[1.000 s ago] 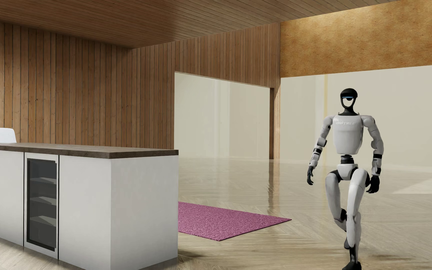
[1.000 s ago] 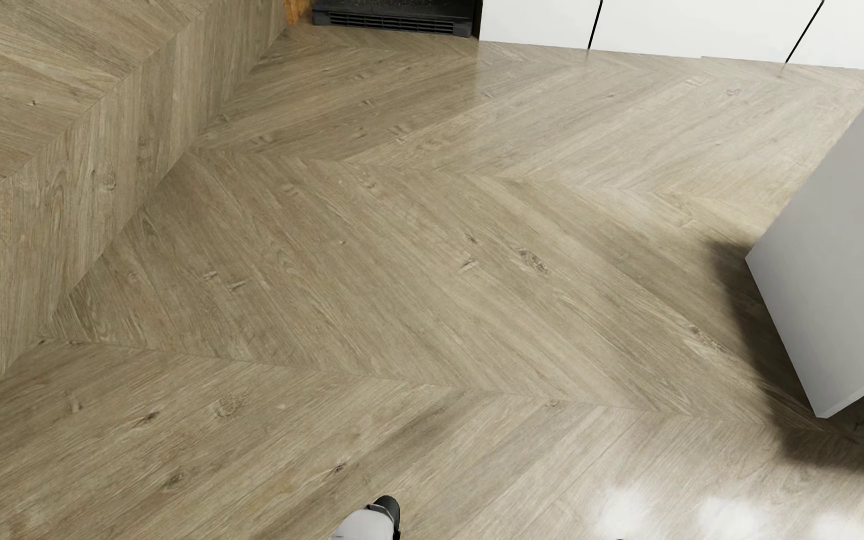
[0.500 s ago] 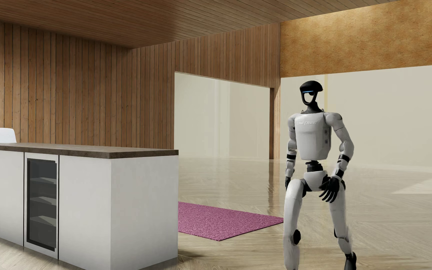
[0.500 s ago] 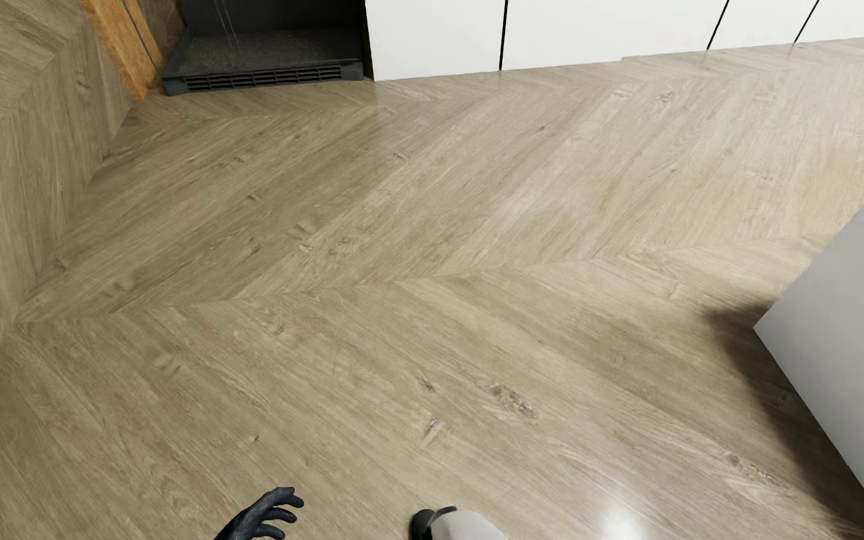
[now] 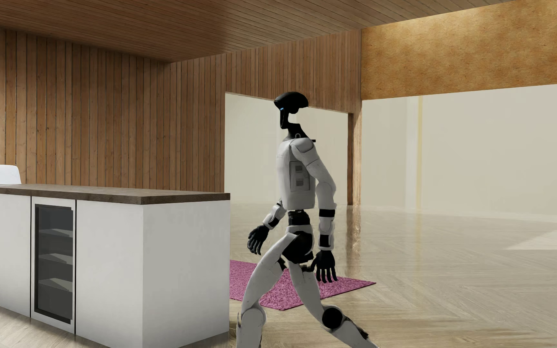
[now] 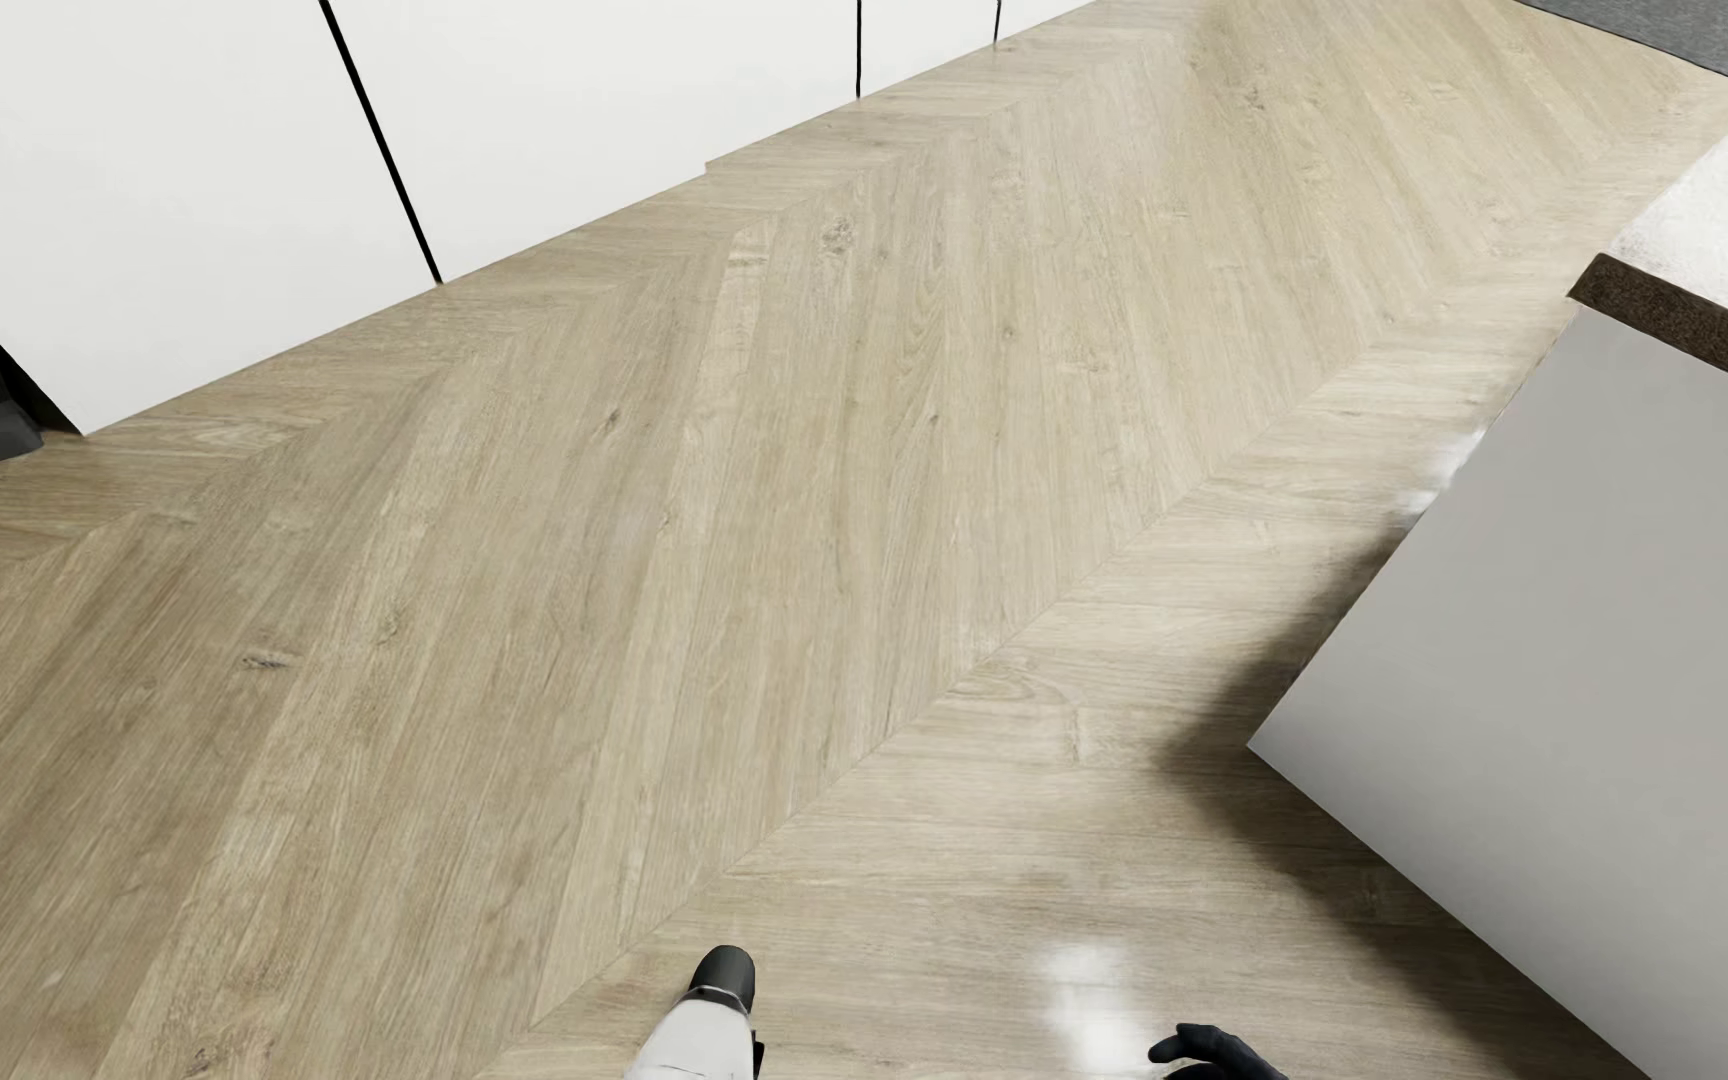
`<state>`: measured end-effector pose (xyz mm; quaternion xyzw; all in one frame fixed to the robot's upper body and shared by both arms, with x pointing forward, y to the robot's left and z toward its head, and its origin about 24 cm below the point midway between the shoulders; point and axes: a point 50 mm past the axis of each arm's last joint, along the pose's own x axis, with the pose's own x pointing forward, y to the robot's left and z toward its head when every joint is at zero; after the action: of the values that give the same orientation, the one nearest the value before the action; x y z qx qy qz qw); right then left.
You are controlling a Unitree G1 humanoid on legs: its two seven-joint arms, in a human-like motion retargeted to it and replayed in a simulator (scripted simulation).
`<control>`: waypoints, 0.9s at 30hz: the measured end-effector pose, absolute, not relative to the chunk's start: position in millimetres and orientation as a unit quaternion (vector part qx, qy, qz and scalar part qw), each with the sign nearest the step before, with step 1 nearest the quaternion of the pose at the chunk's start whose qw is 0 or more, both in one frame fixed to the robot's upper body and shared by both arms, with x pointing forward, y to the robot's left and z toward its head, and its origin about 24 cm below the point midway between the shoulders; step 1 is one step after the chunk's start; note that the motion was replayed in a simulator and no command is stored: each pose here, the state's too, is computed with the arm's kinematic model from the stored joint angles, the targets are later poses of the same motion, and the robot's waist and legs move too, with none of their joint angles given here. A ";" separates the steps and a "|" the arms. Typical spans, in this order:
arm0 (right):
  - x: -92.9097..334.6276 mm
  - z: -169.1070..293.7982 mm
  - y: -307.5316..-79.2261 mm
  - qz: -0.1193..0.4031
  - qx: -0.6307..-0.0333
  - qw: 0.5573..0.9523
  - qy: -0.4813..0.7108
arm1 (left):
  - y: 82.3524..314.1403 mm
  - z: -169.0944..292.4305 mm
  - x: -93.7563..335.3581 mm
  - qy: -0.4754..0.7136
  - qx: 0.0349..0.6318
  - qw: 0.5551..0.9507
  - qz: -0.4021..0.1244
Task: Go around the counter
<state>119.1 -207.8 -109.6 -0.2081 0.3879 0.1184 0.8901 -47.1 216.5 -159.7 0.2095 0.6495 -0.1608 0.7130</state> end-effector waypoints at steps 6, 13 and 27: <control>31.8 -154.6 -217.0 0.129 -0.210 0.792 0.558 | 243.8 -157.7 23.4 0.594 0.257 0.750 -0.132; -40.9 -149.9 -261.3 0.083 -0.227 0.716 0.655 | 245.0 -100.0 176.1 0.378 0.288 0.874 -0.097; 112.8 -117.2 -217.7 0.095 -0.204 0.882 0.414 | 214.9 -162.6 -45.9 0.648 0.243 0.691 -0.209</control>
<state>112.8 -217.7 -117.2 -0.2042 0.4141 0.0947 0.8820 -45.9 214.9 -162.6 0.2427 0.6483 -0.2093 0.6907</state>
